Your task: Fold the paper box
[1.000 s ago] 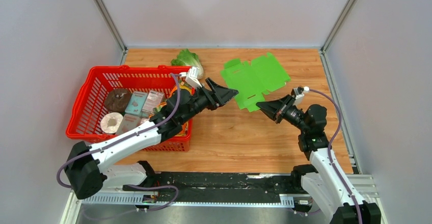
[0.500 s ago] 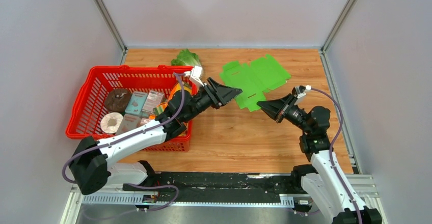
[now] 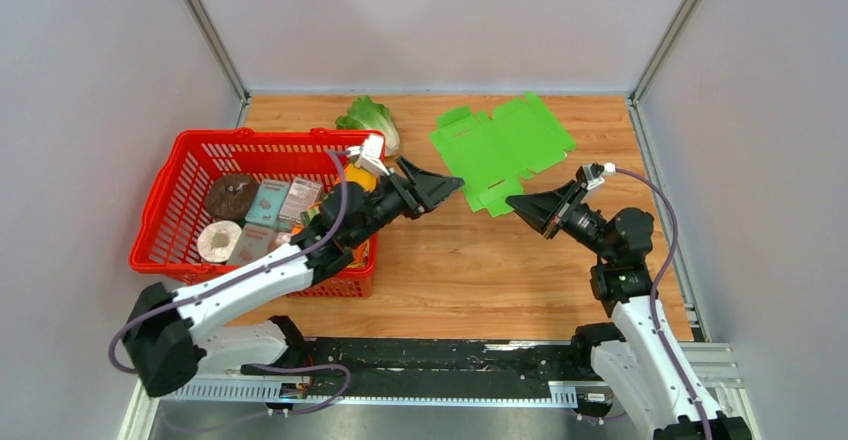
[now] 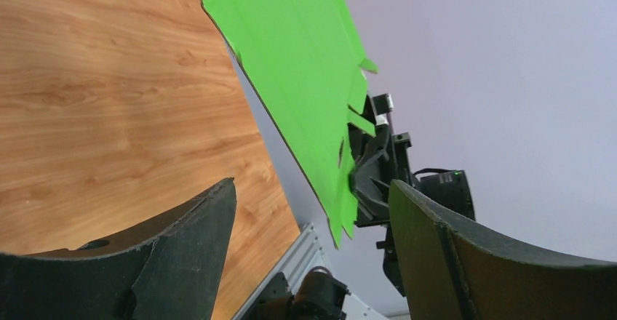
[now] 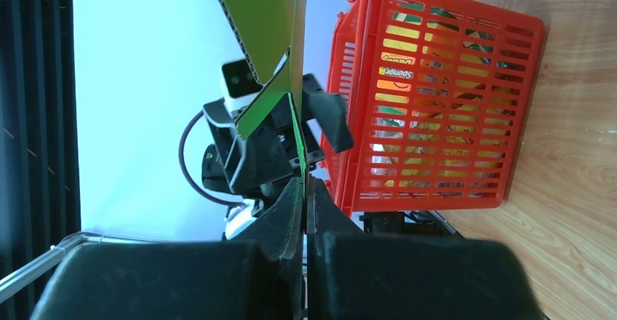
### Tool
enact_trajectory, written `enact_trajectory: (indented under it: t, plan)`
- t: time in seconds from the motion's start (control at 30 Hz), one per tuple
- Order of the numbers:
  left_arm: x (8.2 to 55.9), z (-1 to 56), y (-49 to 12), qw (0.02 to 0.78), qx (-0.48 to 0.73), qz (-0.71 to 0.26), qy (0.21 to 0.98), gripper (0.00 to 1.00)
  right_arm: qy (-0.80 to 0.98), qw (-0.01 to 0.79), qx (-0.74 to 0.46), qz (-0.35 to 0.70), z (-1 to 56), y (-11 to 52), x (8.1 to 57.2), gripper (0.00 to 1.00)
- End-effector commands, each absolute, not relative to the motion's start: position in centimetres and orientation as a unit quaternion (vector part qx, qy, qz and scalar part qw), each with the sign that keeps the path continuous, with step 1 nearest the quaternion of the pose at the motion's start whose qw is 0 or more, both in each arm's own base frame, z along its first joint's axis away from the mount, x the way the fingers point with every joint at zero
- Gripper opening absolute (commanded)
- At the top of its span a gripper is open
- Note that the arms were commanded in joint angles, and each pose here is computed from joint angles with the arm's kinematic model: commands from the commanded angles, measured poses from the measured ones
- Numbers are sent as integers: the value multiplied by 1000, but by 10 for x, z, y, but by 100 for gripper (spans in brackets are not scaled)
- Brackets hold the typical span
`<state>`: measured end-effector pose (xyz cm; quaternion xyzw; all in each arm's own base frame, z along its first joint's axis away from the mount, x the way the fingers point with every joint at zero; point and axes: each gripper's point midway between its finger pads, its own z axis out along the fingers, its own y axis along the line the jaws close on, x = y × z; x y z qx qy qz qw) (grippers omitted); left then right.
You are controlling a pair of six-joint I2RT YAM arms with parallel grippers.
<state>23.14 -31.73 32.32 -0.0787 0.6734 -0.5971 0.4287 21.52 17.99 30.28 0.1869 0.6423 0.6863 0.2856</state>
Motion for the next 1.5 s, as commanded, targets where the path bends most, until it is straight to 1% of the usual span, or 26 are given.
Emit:
enact_trajectory:
  t: [0.0,0.07,0.17,0.27,0.43,0.5,0.53,0.57,0.6,0.63,0.67,0.7,0.73,0.77,0.8,0.87,0.9,0.97,1.0,1.03,1.1,1.17,1.23,1.27,1.33,1.47]
  plan:
    - [233,348,-356,396,-37,-660,638,83,618,301,144,711,334,182,206,0]
    - [233,367,-365,393,-27,-686,612,77,616,302,142,714,337,182,204,0]
    - [234,372,-374,388,-18,-705,593,65,620,303,143,709,334,182,202,0]
    - [234,366,-369,403,-15,-697,593,45,640,310,138,690,325,182,201,0]
    - [238,347,-357,421,-19,-666,616,33,660,309,121,674,317,185,202,9]
    - [237,343,-355,424,-12,-661,619,23,665,305,115,672,313,186,203,15]
    - [237,342,-355,425,-7,-658,622,20,670,305,110,668,309,187,204,20]
    - [236,344,-353,429,0,-655,622,13,672,309,99,666,312,187,202,26]
    - [236,332,-352,430,10,-637,640,9,686,296,107,656,305,188,203,41]
    - [236,330,-350,432,14,-626,648,6,696,300,105,644,302,187,203,51]
    - [234,332,-345,439,20,-617,653,1,704,340,71,619,311,184,204,72]
    - [235,312,-342,436,37,-582,686,0,750,303,103,579,282,180,200,79]
    - [235,316,-340,440,49,-569,693,0,772,323,118,535,271,171,206,85]
    - [232,316,-336,442,62,-554,703,0,798,352,85,482,260,161,208,87]
    - [231,292,-329,436,89,-507,738,0,829,334,103,436,251,150,199,92]
    - [230,297,-320,446,120,-470,752,0,858,361,122,345,239,123,208,96]
    - [226,269,-305,427,151,-412,790,0,868,374,113,305,242,111,206,100]
    - [223,272,-295,429,190,-376,799,0,872,383,87,291,249,109,206,100]
    - [215,258,-287,412,236,-347,809,0,873,387,62,289,254,113,209,100]
    - [213,259,-283,409,254,-336,809,0,866,403,40,295,271,118,212,100]
    - [205,245,-274,384,288,-310,821,0,857,413,-38,305,289,142,216,100]
    - [188,241,-279,358,323,-336,809,0,832,432,-125,323,315,174,211,100]
    - [176,236,-282,339,356,-353,796,0,833,438,-183,284,313,187,226,100]
    - [167,239,-284,327,370,-371,786,0,822,446,-213,283,327,198,224,100]
    - [159,237,-282,317,380,-376,783,0,824,427,-261,266,319,210,230,98]
    - [146,244,-282,308,389,-403,769,0,790,446,-326,264,325,222,237,96]
